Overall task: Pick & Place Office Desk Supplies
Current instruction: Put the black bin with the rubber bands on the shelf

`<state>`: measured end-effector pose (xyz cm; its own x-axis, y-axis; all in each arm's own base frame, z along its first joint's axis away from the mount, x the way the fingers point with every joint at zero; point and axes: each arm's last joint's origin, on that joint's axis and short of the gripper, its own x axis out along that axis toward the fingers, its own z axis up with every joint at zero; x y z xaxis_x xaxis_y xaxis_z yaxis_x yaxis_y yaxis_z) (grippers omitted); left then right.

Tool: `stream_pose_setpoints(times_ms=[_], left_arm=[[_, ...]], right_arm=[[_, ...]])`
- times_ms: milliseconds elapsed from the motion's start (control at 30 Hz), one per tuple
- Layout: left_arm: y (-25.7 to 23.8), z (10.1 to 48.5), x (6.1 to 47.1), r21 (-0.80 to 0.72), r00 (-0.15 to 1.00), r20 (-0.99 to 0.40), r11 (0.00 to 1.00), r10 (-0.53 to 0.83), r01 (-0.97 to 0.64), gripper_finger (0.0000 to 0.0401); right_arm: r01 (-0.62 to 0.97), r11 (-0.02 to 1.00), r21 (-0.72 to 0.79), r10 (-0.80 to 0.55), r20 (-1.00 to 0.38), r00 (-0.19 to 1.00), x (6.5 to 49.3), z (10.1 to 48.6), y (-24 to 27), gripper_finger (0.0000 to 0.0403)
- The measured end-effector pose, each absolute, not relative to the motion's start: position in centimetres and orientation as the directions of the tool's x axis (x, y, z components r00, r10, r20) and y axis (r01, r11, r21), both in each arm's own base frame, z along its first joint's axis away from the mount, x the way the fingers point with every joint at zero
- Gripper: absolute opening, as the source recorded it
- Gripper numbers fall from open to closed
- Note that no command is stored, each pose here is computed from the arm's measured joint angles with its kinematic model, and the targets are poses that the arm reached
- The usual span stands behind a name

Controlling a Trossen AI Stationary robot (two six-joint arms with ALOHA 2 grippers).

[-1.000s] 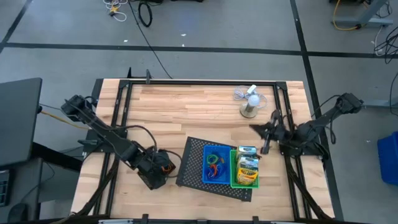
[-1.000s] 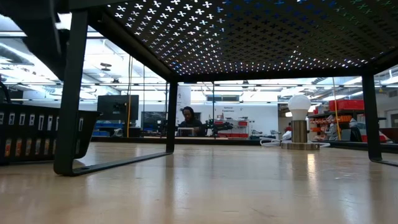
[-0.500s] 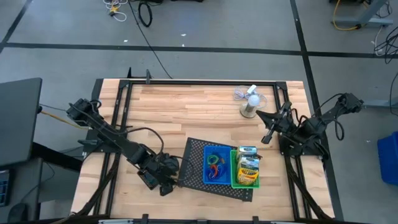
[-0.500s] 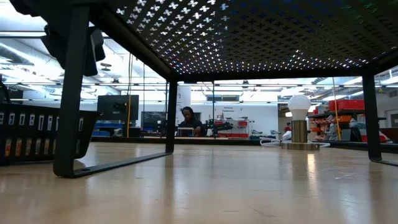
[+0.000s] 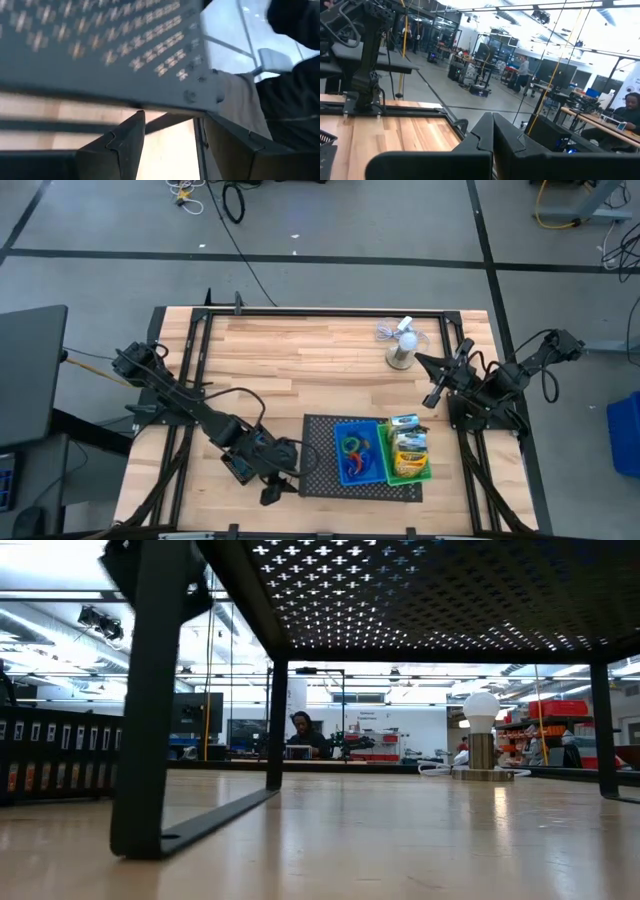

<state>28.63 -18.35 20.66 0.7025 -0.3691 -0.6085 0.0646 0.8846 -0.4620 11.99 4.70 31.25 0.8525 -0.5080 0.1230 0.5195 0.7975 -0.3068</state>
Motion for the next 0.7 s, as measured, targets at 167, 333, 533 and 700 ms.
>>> stream_pose_setpoints(times_ms=[167, 333, 533, 700], left_arm=[[-18.0, 22.1, 28.1, -0.399, 0.728, -0.583, 0.908, -0.36, 0.129, 0.0213], [-17.1, 23.4, 25.2, -0.221, 0.728, -0.666, 0.975, -0.166, 0.021, 0.0213], [-16.1, 24.5, 19.9, -0.054, 0.66, -0.743, 0.974, 0.109, -0.221, 0.0213], [-15.4, 24.3, 17.4, -0.105, 0.552, -0.814, 0.889, 0.181, -0.446, 0.0213]], right_arm=[[0.519, 0.798, -0.307, -0.508, 0.123, 0.853, 12.0, 31.2, 4.7, 0.0006], [0.507, 0.804, -0.311, -0.494, 0.125, 0.86, 12.0, 31.2, 4.7, 0.0009], [0.497, 0.809, -0.314, -0.483, 0.127, 0.866, 12.0, 31.2, 4.8, 0.0009], [0.495, 0.81, -0.315, -0.481, 0.127, 0.868, 12.0, 31.2, 4.8, 0.001]])
